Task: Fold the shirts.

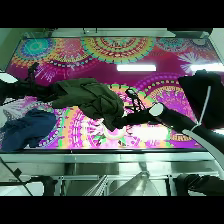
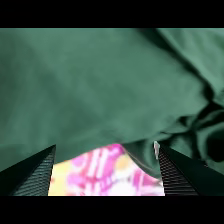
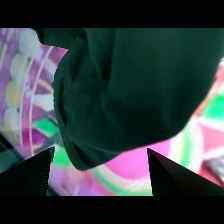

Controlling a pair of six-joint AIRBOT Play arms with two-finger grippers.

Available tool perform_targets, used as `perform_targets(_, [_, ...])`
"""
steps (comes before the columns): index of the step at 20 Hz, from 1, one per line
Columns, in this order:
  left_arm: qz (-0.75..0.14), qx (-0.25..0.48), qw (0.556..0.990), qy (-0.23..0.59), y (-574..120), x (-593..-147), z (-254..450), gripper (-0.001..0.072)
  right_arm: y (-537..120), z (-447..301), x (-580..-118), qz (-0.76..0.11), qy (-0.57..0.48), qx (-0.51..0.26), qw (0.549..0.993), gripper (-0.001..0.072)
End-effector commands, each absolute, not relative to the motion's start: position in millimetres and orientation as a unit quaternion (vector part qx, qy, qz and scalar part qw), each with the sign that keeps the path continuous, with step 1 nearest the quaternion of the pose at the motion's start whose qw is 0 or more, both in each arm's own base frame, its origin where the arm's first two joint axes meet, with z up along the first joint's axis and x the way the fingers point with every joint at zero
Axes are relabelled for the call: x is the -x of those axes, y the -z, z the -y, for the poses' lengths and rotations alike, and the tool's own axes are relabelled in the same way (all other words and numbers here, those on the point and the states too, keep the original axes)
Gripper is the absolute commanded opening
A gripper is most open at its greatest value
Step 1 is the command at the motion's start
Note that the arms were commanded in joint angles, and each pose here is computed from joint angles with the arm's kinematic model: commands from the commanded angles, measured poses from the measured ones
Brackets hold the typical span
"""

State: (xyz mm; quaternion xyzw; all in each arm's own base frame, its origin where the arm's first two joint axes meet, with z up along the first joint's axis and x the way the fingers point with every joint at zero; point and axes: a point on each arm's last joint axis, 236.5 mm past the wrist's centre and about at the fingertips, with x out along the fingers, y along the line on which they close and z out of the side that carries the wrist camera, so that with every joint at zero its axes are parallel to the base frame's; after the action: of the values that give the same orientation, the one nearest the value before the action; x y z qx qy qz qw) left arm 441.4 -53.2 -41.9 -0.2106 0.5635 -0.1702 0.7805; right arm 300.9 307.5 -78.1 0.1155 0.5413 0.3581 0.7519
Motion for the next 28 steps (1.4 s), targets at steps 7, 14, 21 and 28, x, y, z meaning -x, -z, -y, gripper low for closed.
perform_targets(7, [-0.610, 0.185, 0.737, 0.222, 103.7, -476.2, 85.6, 0.0154, 94.8, -336.4, -324.9, -0.530, -0.324, -0.164, 0.767, 0.0020])
perform_targets(14, [-0.606, 0.157, 0.729, 0.279, 57.4, -483.2, 102.2, 0.0009, 72.1, -334.4, -333.4, -0.500, -0.344, -0.142, 0.781, 0.0018])
perform_targets(21, [-0.605, 0.193, 0.730, 0.254, 2.2, -468.7, 43.8, 0.0716, 58.1, -309.2, -339.9, -0.502, -0.352, -0.132, 0.779, 0.0018])
perform_targets(28, [-0.621, 0.278, 0.715, 0.160, 78.1, -444.5, -10.6, 0.0710, 58.5, -305.8, -341.3, -0.503, -0.350, -0.133, 0.779, 0.0018])
